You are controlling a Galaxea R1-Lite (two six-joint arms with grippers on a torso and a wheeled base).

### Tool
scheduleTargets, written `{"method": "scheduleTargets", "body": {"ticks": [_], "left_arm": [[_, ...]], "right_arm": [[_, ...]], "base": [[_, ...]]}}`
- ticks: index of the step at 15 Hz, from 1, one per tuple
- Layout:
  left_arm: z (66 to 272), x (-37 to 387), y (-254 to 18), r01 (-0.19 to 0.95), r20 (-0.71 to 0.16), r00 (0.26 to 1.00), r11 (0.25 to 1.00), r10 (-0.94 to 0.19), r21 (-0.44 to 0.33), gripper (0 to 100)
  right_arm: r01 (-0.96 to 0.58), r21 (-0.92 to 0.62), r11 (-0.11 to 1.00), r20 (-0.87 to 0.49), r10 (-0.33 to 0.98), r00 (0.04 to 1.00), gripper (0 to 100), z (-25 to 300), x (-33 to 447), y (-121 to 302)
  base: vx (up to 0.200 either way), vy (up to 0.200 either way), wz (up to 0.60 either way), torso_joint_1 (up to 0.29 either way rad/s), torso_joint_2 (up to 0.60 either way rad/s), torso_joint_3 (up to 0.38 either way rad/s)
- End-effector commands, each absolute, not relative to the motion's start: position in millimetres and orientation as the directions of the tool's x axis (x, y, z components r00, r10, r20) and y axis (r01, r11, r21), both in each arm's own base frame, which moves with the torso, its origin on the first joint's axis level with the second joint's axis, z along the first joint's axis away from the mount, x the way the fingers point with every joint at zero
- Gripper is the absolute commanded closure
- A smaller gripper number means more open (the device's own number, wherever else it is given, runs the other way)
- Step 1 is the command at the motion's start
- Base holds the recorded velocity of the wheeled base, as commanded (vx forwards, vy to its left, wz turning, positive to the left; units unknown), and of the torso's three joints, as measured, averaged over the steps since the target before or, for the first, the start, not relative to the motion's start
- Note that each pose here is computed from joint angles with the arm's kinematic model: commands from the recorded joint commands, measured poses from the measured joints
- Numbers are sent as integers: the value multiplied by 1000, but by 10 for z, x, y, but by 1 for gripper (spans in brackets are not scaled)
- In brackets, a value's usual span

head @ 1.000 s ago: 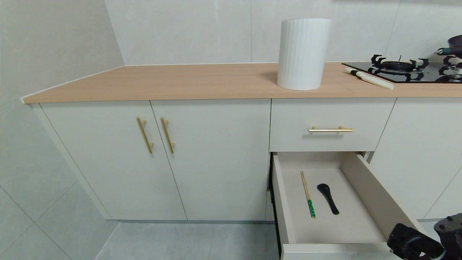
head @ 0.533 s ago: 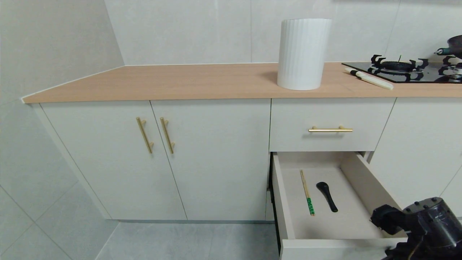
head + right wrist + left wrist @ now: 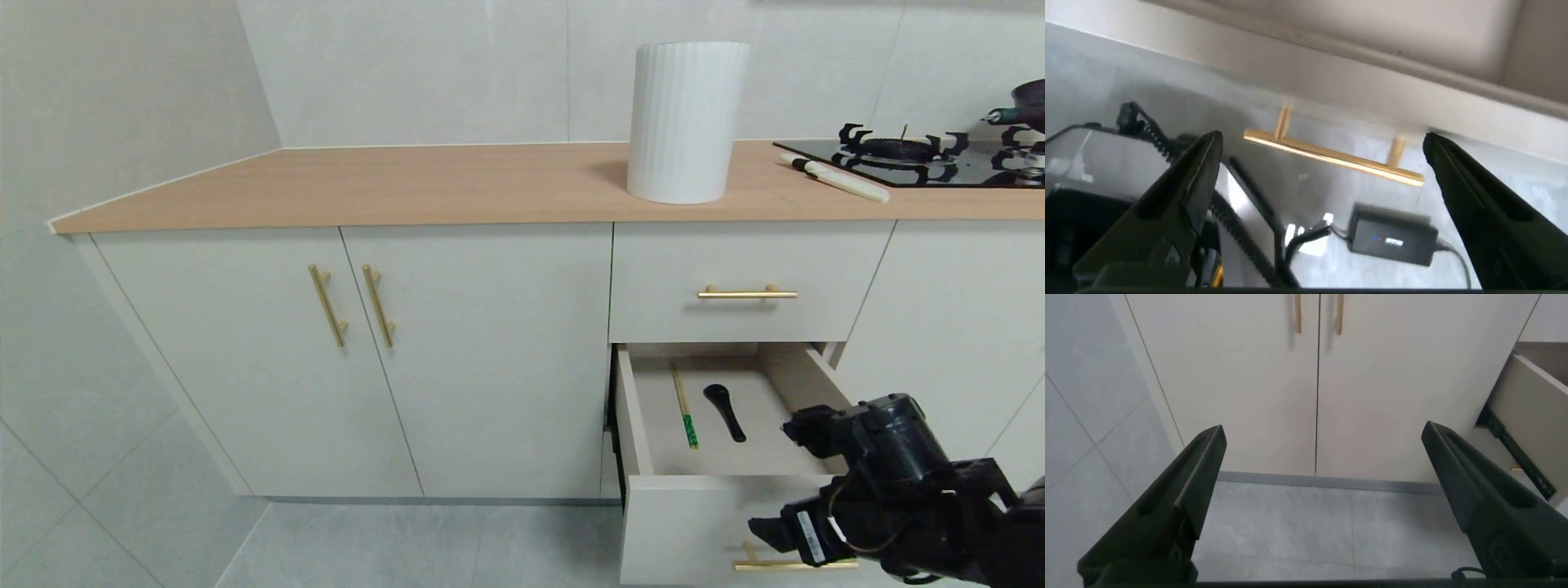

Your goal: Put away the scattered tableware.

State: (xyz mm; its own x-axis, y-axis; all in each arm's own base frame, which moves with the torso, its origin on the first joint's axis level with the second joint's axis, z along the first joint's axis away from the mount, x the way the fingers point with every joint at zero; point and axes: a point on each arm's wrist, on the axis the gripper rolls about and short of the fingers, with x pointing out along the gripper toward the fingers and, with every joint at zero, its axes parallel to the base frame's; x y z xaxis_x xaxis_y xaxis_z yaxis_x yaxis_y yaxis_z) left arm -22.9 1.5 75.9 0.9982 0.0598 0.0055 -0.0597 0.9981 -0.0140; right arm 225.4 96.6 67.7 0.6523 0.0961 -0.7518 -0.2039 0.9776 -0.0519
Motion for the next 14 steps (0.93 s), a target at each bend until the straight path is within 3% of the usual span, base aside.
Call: {"method": "scheduleTargets", "body": {"ticks": [1, 7, 14], "left_arm": [[760, -228, 15, -60, 5, 998, 998, 60, -14, 0], [760, -228, 15, -60, 5, 998, 998, 60, -14, 0], [760, -228, 14, -61, 5, 998, 998, 61, -14, 0]], "right_arm": [[-154, -80, 985, -749, 43, 661, 0, 463, 2620, 1060], [-35, -99, 994, -682, -42, 730, 0, 318, 3302, 1113], [125, -26, 992, -475, -122, 871, 0, -32, 3848, 1167]], "base": [[0, 0, 0, 0, 0, 0], [0, 0, 0, 0, 0, 0], [0, 0, 0, 0, 0, 0]]}}
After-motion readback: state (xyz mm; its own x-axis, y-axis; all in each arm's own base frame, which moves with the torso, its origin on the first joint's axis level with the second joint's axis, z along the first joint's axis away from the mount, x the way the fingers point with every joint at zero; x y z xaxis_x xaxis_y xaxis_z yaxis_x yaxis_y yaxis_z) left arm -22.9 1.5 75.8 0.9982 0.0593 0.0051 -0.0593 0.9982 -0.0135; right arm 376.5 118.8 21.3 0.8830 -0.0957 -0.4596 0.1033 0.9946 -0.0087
